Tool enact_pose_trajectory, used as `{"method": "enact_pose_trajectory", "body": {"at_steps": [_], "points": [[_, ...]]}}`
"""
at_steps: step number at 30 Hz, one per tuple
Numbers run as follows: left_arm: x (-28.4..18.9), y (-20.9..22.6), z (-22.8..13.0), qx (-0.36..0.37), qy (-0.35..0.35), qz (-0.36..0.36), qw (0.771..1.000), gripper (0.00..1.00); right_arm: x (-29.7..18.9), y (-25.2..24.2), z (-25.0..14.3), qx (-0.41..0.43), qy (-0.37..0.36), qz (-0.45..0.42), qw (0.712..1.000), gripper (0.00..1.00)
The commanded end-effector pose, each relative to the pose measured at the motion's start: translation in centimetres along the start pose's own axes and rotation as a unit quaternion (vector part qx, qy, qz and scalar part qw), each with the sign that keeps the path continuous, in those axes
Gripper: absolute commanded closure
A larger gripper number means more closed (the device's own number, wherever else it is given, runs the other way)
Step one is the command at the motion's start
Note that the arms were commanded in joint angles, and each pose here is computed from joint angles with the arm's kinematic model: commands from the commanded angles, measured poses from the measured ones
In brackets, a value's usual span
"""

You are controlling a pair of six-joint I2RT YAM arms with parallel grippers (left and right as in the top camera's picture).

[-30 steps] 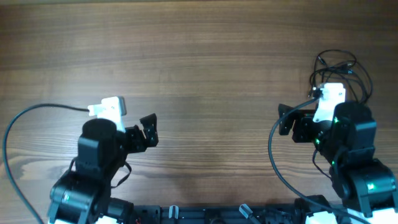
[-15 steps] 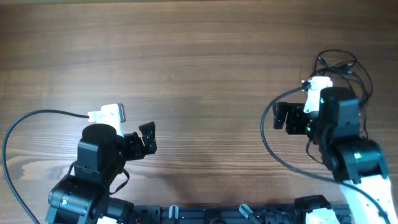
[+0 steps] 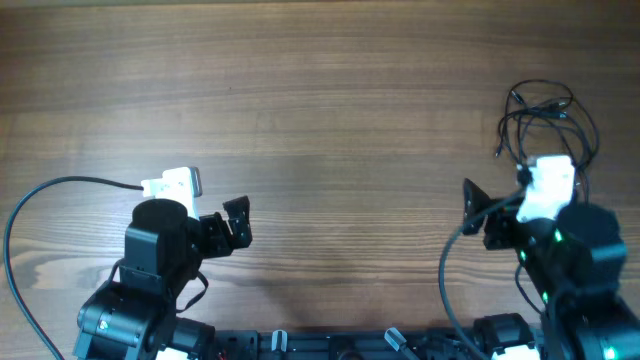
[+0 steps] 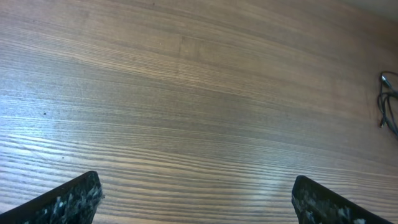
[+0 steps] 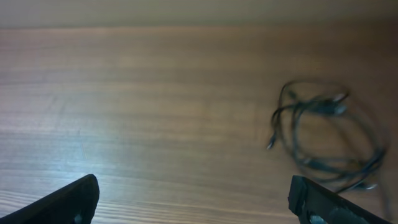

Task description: Untangle cables

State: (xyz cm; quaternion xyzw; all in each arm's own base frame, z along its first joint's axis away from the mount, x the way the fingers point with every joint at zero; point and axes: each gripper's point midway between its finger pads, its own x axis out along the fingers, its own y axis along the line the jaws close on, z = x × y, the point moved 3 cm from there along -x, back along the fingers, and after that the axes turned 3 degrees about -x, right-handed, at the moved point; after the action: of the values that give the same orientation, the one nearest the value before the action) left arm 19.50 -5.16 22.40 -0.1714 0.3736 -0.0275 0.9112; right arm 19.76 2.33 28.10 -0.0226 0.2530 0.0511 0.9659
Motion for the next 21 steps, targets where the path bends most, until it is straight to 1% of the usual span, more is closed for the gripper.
{"method": "enact_pose_trajectory", "body": {"at_steps": [1,2,4,5,10,14,18,21], "points": [[0.2,0.0,-0.3,0.009,0.004,-0.002,1.000,0.00,-1.8,-0.7,0.9,-0.049,-0.064,-0.026,0.996,0.00],[0.2,0.0,-0.3,0.009,0.004,-0.002,1.000,0.00,-2.0,-0.7,1.3,-0.047,-0.087,-0.027,0.995,0.00],[0.2,0.0,-0.3,0.009,0.004,-0.002,1.000,0.00,-2.1,-0.5,2.1,-0.044,-0.162,-0.021,0.986,0.00],[0.2,0.0,-0.3,0.009,0.004,-0.002,1.000,0.00,-2.1,-0.3,2.3,-0.043,-0.188,-0.017,0.981,0.00],[0.2,0.0,-0.3,0.009,0.004,-0.002,1.000,0.00,-2.3,-0.2,2.8,-0.035,-0.331,-0.020,0.943,0.00],[0.2,0.0,-0.3,0.009,0.004,-0.002,1.000,0.00,-2.0,-0.5,2.0,-0.027,-0.396,-0.029,0.917,0.00],[0.2,0.0,-0.3,0.009,0.004,-0.002,1.000,0.00,-1.7,-1.4,1.0,0.008,-0.445,-0.040,0.895,0.00],[0.2,0.0,-0.3,0.009,0.004,-0.002,1.000,0.00,-1.1,-1.6,0.0,0.009,-0.458,-0.047,0.888,0.00]]}}
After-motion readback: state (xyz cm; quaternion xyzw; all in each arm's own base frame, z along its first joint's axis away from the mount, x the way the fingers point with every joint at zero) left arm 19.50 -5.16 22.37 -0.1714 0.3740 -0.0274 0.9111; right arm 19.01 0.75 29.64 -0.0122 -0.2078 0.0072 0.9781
